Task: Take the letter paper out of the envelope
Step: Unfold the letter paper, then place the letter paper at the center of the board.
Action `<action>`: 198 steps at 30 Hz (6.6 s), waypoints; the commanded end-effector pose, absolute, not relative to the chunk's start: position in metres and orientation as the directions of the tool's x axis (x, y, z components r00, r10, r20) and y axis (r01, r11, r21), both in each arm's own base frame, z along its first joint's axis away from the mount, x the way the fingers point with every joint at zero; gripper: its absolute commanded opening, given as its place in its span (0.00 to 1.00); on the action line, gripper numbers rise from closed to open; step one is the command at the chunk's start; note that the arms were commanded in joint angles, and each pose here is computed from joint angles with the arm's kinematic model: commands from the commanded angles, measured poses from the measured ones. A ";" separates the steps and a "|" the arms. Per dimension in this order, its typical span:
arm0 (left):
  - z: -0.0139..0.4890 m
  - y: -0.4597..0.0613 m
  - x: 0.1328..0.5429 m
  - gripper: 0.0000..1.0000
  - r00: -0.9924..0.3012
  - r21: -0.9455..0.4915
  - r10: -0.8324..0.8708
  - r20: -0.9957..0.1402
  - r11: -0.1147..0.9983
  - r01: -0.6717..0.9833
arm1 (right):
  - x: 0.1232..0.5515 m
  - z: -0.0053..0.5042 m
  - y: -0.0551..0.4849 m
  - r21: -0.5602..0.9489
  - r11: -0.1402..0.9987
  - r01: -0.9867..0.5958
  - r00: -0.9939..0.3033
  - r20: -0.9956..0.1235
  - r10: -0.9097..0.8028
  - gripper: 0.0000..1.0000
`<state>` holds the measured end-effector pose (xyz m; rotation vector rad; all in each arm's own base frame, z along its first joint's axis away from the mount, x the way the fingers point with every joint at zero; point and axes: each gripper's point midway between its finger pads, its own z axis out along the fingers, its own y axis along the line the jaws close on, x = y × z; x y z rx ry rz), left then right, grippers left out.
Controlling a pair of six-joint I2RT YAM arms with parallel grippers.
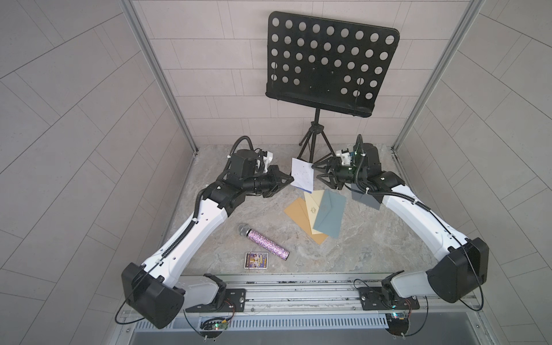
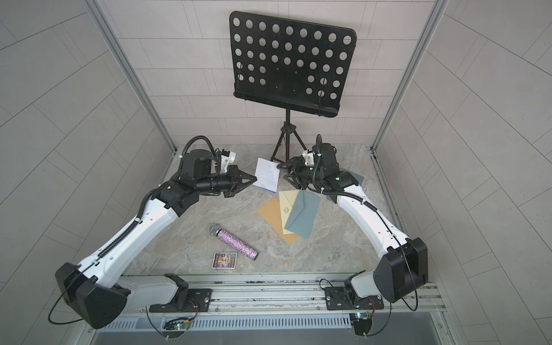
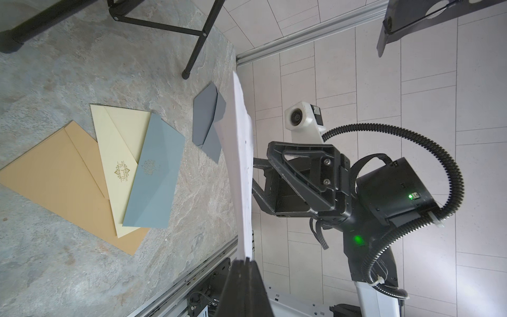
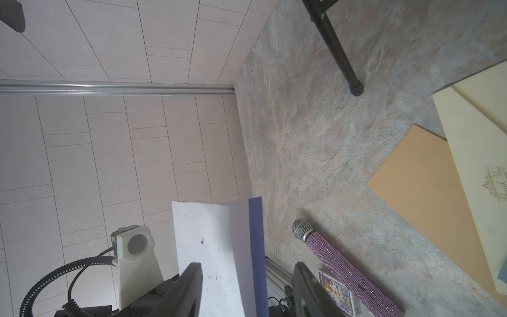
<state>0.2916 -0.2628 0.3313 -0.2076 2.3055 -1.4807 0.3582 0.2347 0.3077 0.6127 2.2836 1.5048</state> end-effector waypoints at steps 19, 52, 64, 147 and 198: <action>0.327 -0.273 0.285 0.00 -0.919 -0.900 -0.308 -0.248 0.425 0.100 | 0.345 0.338 0.250 0.947 0.282 0.151 -0.866 -0.012 0.501 0.52; 0.337 -0.282 0.288 0.00 -0.919 -0.939 -0.341 -0.199 0.336 0.079 | 0.325 0.347 0.274 0.971 0.216 0.106 -0.897 0.000 0.442 0.33; 0.351 -0.276 0.294 0.33 -0.901 -0.944 -0.388 -0.195 0.324 0.065 | 0.309 0.320 0.247 0.781 0.623 -0.045 -0.909 -0.290 0.298 0.00; 0.305 -0.223 0.324 0.00 -0.879 -0.862 -0.454 -0.147 0.494 -0.111 | 0.251 0.319 0.250 -0.504 0.583 -0.637 0.043 -0.778 -0.626 0.61; 0.036 -0.112 0.565 0.61 -0.916 -0.145 -0.055 -0.396 0.989 0.003 | 0.265 0.287 0.178 0.065 0.940 -0.336 -0.433 -0.897 -0.093 0.71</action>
